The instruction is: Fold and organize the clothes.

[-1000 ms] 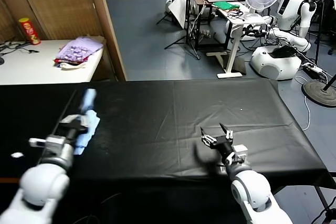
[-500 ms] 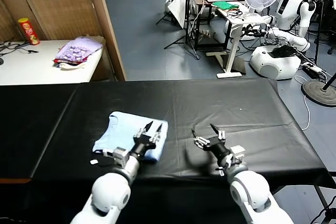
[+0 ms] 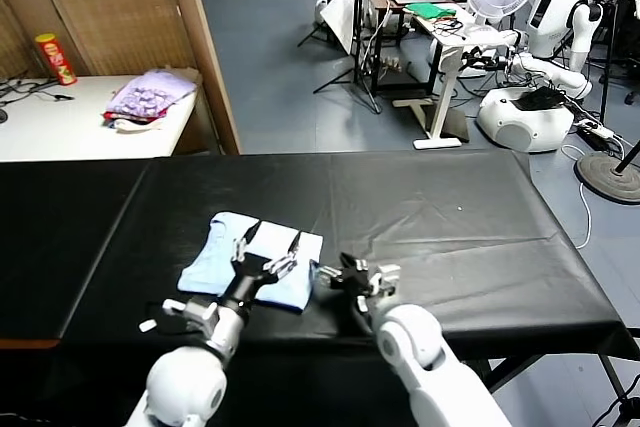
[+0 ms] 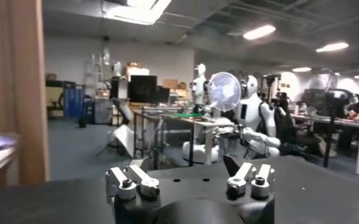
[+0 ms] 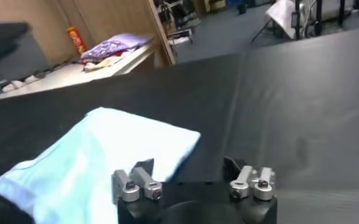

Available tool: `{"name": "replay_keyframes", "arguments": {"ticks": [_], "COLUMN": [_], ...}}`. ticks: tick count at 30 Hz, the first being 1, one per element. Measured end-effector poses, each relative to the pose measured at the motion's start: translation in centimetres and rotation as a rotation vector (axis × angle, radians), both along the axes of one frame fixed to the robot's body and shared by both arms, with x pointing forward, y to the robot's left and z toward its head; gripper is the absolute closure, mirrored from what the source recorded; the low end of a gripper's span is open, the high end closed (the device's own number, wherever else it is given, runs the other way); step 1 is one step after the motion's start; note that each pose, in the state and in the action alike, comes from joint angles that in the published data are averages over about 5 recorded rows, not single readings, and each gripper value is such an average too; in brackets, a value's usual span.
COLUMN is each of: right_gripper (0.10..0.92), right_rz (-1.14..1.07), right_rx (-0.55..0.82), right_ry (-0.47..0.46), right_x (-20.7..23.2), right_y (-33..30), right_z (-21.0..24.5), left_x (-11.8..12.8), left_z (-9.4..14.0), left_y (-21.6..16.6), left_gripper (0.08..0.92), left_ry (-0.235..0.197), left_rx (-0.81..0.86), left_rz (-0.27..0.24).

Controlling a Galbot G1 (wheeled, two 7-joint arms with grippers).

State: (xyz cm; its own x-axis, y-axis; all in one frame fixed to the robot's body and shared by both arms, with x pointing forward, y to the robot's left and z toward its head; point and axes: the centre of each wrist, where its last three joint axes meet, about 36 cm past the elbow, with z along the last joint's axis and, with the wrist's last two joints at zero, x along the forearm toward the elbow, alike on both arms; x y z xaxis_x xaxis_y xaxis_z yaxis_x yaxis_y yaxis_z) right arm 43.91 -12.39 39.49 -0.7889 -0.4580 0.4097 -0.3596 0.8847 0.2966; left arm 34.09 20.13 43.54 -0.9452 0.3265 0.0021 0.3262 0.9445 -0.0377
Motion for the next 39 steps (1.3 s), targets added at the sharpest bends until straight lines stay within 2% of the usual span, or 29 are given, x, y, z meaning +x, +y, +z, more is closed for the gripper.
{"name": "replay_keyframes", "arguments": {"ticks": [8,10,12,16,19,24,28,30,34,39], "right_gripper": [0.791,0.859,0.893,0.891,0.797,0.515,0.322,0.263,0.227,0.224], "right_rz": [0.013,0.021,0.029,0.053,0.071,0.043,-0.009,-0.030,-0.080,-0.146], "right_rx": [-0.014,-0.038,-0.070,-0.147,-0.189,-0.261,-0.278,-0.281,-0.289,-0.302], "right_ry": [0.001,-0.031,-0.077,-0.201,-0.288,-0.423,-0.469,-0.478,-0.477,-0.429], "right_x": [2.7,3.3,3.9,4.6,4.4,2.5,-0.7,-2.6,-6.6,-12.0], "right_y": [1.8,1.8,1.5,0.4,-0.8,-3.7,-5.9,-6.9,-8.5,-9.8], "right_z": [-0.9,-1.1,-1.3,-1.6,-1.5,-1.3,-1.3,-1.2,-0.5,0.1], "left_x": [-1.5,-1.7,-1.9,-2.2,-2.4,-3.1,-3.8,-4.3,-5.7,-8.2], "left_z": [-0.5,-0.7,-0.9,-1.6,-2.3,-2.7,-2.2,-1.9,-1.5,-1.1], "left_y": [1.6,2.1,2.5,3.0,3.7,5.3,6.3,6.8,7.6,8.3], "left_gripper": [0.201,0.201,0.201,0.201,0.201,0.201,0.201,0.201,0.201,0.201], "left_ry": [-0.004,-0.004,-0.003,0.007,0.034,0.098,0.131,0.148,0.187,0.269], "left_rx": [0.009,0.013,0.018,0.029,0.036,0.053,0.072,0.084,0.095,0.088], "left_rz": [0.041,0.053,0.072,0.122,0.144,0.177,0.205,0.212,0.253,0.301]}}
